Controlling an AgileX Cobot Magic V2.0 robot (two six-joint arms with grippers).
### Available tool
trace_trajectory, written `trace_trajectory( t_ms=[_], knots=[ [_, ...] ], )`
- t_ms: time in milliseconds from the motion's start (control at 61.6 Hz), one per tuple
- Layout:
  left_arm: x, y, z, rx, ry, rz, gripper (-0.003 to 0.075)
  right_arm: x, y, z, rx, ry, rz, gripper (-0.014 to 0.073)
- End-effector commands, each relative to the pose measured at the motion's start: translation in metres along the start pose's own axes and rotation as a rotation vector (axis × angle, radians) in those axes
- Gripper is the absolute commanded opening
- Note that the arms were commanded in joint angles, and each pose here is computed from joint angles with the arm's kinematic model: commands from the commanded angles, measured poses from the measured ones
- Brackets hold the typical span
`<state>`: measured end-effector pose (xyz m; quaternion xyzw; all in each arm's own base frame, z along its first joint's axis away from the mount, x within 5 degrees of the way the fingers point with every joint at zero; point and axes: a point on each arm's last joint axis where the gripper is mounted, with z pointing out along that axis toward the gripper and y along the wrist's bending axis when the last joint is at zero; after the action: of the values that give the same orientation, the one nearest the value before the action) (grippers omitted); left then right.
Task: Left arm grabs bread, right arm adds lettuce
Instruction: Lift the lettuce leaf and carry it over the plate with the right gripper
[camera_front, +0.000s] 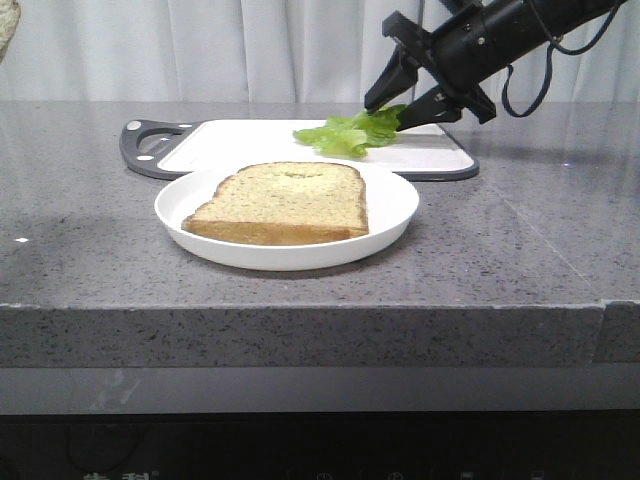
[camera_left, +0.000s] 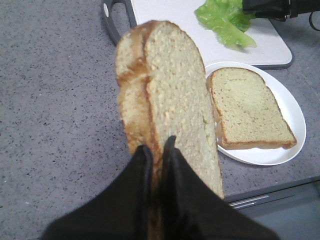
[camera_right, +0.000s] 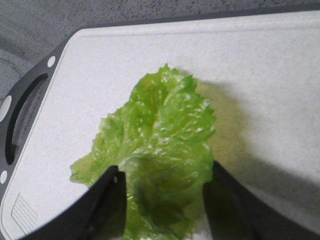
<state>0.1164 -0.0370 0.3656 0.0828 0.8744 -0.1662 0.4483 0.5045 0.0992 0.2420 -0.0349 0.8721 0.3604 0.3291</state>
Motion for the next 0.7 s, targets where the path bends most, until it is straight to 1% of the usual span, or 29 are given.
trace_trajectory(
  t_ms=[0, 65, 162, 292, 373, 487, 617, 681],
  knots=[
    [-0.013, -0.003, -0.007, 0.006, -0.1, -0.019, -0.002, -0.024, 0.027, -0.027, -0.043, -0.116, -0.033, 0.0216],
    [-0.013, -0.003, -0.007, 0.006, -0.1, -0.019, -0.002, -0.024, 0.025, -0.025, -0.041, -0.114, -0.03, 0.0119],
    [-0.013, -0.003, -0.007, 0.006, -0.1, -0.019, -0.002, -0.024, 0.024, -0.023, -0.039, -0.119, -0.024, 0.0016],
    [-0.013, -0.003, -0.007, 0.006, -0.1, -0.019, -0.002, -0.025, 0.025, -0.023, -0.05, -0.133, -0.01, -0.0077],
    [-0.013, -0.003, -0.007, 0.005, -0.099, -0.018, -0.002, -0.027, 0.028, -0.024, -0.079, -0.149, -0.004, -0.011],
    [-0.013, -0.003, -0.007, 0.005, -0.099, -0.018, -0.002, -0.031, 0.039, -0.033, -0.136, -0.169, -0.009, -0.0118],
    [-0.013, -0.003, -0.007, 0.005, -0.099, -0.018, -0.002, -0.038, 0.061, -0.055, -0.184, -0.193, -0.04, -0.0118],
    [-0.013, -0.002, -0.007, 0.003, -0.099, -0.016, -0.002, -0.042, 0.076, -0.07, -0.207, -0.204, -0.069, -0.0118]
  ],
)
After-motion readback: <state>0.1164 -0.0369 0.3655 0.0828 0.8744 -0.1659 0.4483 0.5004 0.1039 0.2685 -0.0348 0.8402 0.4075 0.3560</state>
